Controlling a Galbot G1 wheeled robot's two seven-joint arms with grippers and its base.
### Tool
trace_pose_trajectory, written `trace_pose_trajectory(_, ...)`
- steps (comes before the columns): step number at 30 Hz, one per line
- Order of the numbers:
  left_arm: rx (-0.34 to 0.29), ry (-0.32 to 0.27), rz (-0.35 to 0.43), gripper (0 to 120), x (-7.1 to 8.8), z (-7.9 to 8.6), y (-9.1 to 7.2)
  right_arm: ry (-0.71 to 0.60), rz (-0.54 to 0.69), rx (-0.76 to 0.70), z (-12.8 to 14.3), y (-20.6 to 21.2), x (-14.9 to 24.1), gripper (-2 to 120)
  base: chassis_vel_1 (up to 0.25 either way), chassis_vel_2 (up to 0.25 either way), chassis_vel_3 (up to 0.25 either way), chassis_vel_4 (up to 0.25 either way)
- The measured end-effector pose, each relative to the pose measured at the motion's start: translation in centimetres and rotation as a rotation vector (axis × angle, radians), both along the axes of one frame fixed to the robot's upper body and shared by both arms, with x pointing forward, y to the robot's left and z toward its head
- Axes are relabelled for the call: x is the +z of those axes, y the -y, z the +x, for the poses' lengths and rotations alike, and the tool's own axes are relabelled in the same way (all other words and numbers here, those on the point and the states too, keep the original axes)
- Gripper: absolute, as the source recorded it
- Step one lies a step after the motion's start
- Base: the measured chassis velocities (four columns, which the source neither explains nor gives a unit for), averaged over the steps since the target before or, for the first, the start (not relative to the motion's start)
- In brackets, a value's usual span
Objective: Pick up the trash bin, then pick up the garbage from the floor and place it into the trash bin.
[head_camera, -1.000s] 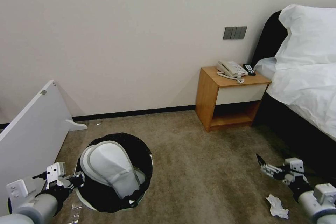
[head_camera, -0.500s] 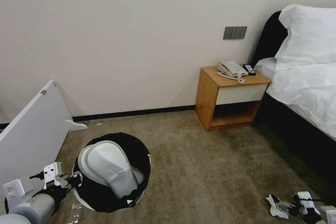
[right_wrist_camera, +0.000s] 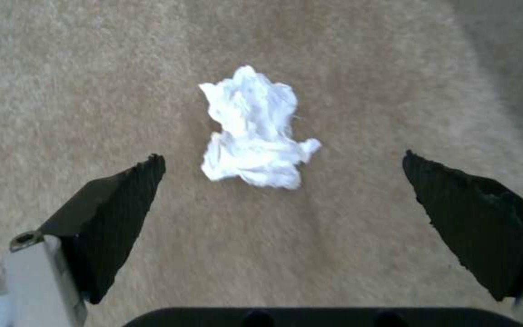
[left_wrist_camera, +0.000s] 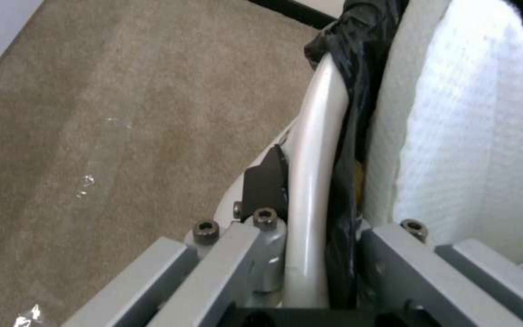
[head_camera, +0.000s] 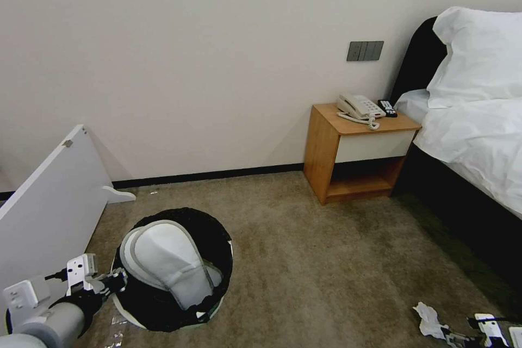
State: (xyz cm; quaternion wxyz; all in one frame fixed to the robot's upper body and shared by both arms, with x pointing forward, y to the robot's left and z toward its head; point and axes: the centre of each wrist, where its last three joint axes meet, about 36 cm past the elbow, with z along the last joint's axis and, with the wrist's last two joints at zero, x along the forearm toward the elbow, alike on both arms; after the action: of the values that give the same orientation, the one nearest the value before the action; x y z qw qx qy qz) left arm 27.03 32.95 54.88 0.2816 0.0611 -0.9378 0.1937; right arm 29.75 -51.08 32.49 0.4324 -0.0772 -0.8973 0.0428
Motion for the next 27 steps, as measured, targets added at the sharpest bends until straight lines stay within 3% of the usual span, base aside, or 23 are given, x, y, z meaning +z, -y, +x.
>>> trace_pose_trajectory(10,0.009,-0.005,0.002,1,0.0,-0.4,-0.1,-0.029,0.031,-0.011,2.8,-0.3,-3.8,100,0.0,0.0,0.0,0.0)
trace_pose_trajectory(27,0.017,-0.001,0.007,1,0.3,-0.6,0.1,-0.077,0.028,-0.059,4.9,0.9,-7.7,100,0.0,0.0,0.0,0.0)
